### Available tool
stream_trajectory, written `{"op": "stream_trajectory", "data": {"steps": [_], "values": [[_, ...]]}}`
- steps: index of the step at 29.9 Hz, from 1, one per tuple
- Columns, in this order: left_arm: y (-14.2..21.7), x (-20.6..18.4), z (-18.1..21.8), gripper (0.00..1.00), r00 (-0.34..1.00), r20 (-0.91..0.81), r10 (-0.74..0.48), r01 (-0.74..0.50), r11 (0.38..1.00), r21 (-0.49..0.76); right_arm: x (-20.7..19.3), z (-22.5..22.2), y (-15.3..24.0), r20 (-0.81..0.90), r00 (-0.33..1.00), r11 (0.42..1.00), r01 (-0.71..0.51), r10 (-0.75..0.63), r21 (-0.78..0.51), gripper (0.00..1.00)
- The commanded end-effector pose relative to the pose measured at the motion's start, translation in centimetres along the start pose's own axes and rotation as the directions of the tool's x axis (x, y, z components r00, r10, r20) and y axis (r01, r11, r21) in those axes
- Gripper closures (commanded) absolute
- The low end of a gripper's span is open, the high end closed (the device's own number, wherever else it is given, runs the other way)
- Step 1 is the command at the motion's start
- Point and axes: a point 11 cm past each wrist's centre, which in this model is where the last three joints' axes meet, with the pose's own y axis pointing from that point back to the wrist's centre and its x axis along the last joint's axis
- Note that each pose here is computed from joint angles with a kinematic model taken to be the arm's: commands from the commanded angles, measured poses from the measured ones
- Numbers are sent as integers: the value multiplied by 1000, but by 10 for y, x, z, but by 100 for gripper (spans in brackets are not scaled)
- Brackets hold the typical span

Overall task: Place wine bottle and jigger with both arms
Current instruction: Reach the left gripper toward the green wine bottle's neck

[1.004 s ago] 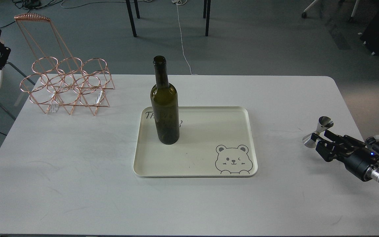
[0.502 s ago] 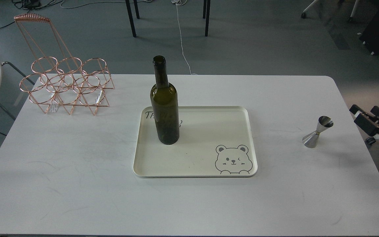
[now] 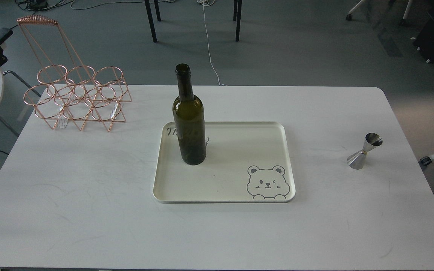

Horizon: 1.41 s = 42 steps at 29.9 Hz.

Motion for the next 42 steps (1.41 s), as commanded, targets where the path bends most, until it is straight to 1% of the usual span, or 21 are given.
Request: {"op": "stream_trajectory", "data": {"steps": [1,4,6,9,11,15,21,23,24,27,33,42], "values": [[-10,-31,-2,2,967,226,-122,105,991,83,-5,-1,-18,185,982,1000,-25,23,9,5],[-20,-56,-12,2,889,412,-200,158,978,136,-5,2,-31,352,933,997,-82,76,2,4],[-29,-72,-23,2,819,521,-240,185,970,156,-2,8,-35,476,871,991,-134,125,-16,4],[-34,-84,-37,2,672,680,-292,212,956,201,7,20,-33,622,768,985,-168,153,-36,3],[-40,-93,-43,2,571,761,-309,231,949,213,14,26,-30,681,715,983,-181,156,-36,3],[-51,-109,-52,2,436,851,-293,260,946,192,21,31,-26,709,689,983,-181,147,-27,3],[-67,-148,-81,2,212,916,-340,373,895,246,26,26,-27,733,670,984,-179,116,9,3],[-75,-160,-89,2,126,939,-321,396,884,249,28,24,-27,740,662,982,-189,116,15,3],[-78,-162,-93,2,104,944,-313,392,885,250,28,24,-27,742,660,982,-190,116,15,3],[-87,-163,-102,2,93,947,-307,365,896,255,27,25,-26,743,659,983,-186,114,14,3],[-95,-169,-104,2,111,947,-300,348,905,246,27,27,-25,743,659,983,-184,115,11,3],[-107,-183,-97,2,137,954,-268,372,906,202,28,27,-25,744,657,981,-192,121,10,3]]}}
